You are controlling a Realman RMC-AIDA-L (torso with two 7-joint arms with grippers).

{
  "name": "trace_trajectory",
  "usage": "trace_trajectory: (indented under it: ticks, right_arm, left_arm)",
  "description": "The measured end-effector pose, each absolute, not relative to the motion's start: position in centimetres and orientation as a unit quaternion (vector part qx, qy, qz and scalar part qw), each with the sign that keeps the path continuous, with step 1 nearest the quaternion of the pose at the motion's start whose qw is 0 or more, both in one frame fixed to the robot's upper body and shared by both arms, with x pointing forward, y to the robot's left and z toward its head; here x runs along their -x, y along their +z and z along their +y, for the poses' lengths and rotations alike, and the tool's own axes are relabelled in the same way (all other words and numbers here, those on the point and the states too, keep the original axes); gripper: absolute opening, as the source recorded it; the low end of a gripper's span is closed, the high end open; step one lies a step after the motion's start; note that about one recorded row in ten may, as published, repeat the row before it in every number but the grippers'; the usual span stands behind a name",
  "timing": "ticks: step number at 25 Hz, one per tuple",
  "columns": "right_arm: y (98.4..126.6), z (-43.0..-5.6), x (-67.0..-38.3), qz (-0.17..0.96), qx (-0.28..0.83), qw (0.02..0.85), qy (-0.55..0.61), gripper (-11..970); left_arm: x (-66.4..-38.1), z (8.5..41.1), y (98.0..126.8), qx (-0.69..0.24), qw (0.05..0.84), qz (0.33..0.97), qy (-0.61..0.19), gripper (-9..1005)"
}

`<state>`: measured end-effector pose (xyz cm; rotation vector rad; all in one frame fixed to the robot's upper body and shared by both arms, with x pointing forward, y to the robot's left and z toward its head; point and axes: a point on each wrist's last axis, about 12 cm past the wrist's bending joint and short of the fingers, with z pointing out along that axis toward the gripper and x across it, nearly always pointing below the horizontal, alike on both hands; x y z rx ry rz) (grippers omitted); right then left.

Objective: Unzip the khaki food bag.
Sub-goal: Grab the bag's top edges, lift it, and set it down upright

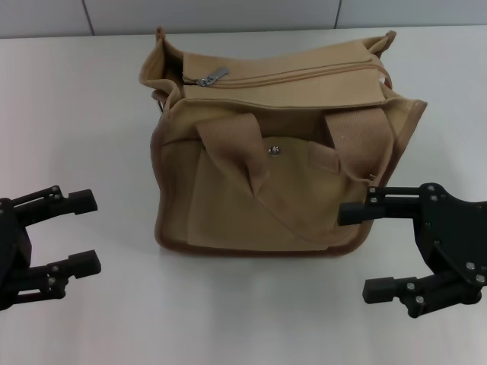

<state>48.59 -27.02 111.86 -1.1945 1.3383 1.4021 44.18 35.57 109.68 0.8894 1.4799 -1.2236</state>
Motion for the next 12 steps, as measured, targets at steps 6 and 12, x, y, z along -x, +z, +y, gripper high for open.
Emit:
trace_trajectory:
  ticks: [6, 12]
  right_arm:
    - [111.82, -27.01, -48.59, 0.535, 0.475, 0.419, 0.559, 824]
    - [111.64, -26.92, -48.5, 0.537, 0.472, 0.42, 0.559, 823]
  left_arm:
    - [-44.22, 35.45, 109.59, -0.365, 0.491, 0.611, -0.503, 809]
    - [-44.23, 35.45, 109.59, -0.364, 0.489, 0.611, -0.504, 808]
